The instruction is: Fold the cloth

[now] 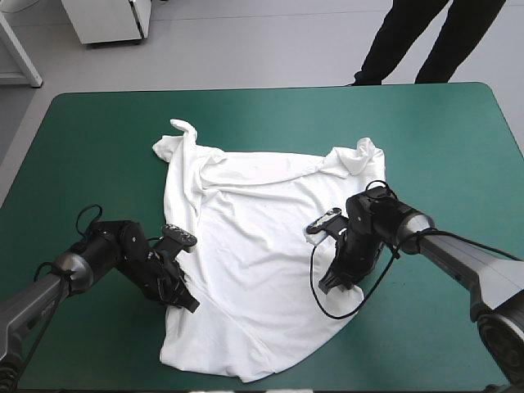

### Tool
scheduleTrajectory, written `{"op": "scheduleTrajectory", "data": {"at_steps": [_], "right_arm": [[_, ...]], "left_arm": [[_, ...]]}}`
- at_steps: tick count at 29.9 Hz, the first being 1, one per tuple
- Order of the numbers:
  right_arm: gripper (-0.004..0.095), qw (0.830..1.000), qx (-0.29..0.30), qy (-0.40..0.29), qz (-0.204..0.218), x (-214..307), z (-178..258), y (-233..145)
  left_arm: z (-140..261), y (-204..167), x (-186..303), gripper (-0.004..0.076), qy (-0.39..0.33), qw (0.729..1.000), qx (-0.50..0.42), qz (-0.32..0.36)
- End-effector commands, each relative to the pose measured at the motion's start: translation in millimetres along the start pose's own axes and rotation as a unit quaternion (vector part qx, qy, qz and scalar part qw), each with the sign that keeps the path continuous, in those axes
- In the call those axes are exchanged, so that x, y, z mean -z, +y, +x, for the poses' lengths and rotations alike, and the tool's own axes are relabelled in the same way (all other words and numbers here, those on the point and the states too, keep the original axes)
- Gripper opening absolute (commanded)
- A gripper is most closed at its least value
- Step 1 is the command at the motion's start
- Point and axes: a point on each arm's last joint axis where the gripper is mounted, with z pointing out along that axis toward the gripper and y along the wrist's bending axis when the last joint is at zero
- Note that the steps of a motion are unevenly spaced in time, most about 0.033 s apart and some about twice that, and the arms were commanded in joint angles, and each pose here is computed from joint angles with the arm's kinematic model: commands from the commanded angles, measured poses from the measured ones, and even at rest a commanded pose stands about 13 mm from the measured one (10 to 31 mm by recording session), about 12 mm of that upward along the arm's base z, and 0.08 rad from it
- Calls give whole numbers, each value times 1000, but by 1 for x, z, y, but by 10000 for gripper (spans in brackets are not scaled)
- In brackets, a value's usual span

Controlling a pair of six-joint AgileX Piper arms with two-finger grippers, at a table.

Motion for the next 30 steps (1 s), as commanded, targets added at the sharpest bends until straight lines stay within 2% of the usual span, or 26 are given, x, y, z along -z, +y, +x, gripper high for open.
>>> {"op": "scheduleTrajectory", "data": {"at_steps": [1, 5, 8, 14, 17, 20, 24, 27, 30], "right_arm": [[-13, 1000, -1, 0, -13, -21, -4, 4], [-12, 1000, 5, 2, -11, -9, -8, 4], [-12, 1000, 8, -12, 15, 18, -14, 1], [-13, 989, 2, -85, 123, 109, -20, -10], [-13, 975, -8, -160, 155, 158, -15, -8], [-13, 952, -20, -244, 181, 211, 0, -2], [-13, 908, -33, -351, 226, 280, 35, 5], [-13, 867, -47, -419, 267, 325, 69, 11], [-13, 819, -61, -484, 302, 365, 105, 17]], "left_arm": [[-1, -6, 8, -22, -10, 1000, -3, 9], [-5, -7, 17, -22, -9, 1000, -9, 12], [-10, -11, 36, -22, -32, 999, -19, 7], [-11, -29, 107, -22, -122, 991, -39, -33], [-6, -38, 150, -22, -170, 981, -56, -68], [1, -50, 193, -22, -225, 967, -73, -96], [8, -67, 253, -22, -320, 933, -94, -134], [18, -82, 303, -22, -405, 892, -117, -166], [30, -97, 349, -22, -492, 832, -149, -208]]}}
